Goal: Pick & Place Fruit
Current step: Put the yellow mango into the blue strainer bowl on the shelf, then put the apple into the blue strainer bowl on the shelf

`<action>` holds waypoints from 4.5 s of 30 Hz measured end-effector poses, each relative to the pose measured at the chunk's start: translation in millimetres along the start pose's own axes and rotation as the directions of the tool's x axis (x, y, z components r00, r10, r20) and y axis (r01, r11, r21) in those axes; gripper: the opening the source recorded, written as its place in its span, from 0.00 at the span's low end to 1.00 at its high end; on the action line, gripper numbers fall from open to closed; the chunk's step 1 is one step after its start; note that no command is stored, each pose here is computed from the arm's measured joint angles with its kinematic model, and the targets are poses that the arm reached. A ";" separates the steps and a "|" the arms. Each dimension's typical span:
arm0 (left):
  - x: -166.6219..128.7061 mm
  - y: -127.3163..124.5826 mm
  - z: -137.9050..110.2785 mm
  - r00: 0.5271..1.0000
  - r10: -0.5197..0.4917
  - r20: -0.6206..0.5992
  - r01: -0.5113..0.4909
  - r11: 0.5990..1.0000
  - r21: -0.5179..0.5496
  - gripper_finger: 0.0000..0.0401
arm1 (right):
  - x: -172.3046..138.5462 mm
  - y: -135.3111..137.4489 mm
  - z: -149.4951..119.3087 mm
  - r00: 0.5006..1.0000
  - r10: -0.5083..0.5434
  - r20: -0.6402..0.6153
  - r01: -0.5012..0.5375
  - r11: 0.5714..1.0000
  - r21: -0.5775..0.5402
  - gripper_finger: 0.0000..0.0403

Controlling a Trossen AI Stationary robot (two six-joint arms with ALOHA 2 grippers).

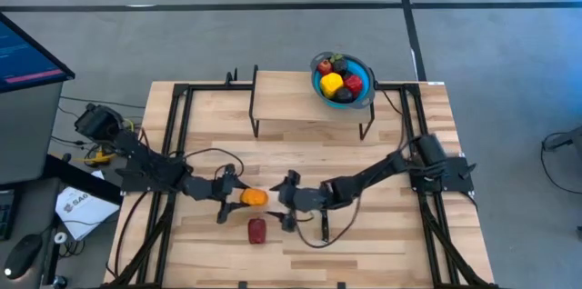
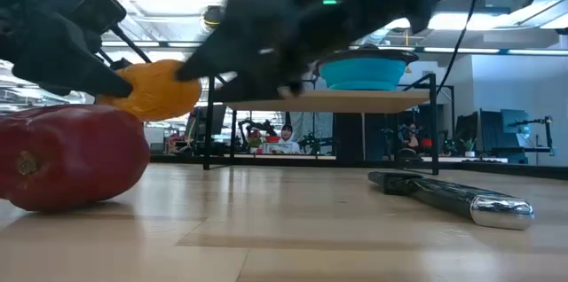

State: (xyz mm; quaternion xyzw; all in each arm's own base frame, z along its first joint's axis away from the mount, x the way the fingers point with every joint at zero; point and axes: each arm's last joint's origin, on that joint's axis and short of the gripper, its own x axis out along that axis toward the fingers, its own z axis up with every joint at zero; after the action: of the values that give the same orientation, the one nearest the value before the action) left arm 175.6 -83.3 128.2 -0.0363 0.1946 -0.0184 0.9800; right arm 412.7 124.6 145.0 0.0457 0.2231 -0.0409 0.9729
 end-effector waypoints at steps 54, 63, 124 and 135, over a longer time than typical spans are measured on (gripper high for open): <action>5.5 16.3 9.7 0.999 0.020 0.044 -0.018 0.999 -0.036 0.82 | -169.3 -124.9 143.5 0.632 -0.759 -0.153 0.771 0.599 0.215 0.52; 5.5 16.3 9.8 0.999 0.020 0.045 -0.018 0.999 -0.038 0.80 | -166.0 -185.9 148.6 0.511 -0.836 -0.199 0.852 0.463 0.246 0.57; 5.4 16.0 9.8 0.999 0.018 0.045 -0.016 0.999 -0.038 0.80 | -167.4 -239.8 140.0 0.476 -0.780 -0.407 0.871 0.482 0.094 0.90; 5.4 16.0 9.8 0.999 0.018 0.045 -0.016 0.999 -0.038 0.80 | -188.8 -221.7 168.4 0.507 -0.752 -0.422 0.844 0.532 0.066 0.92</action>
State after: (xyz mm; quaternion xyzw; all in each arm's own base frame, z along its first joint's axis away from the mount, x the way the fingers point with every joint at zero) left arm 184.7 -66.9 133.9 -0.0537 0.1730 -0.0056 0.9834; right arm 293.7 -102.2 362.9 0.0718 0.3763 -0.5093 0.7706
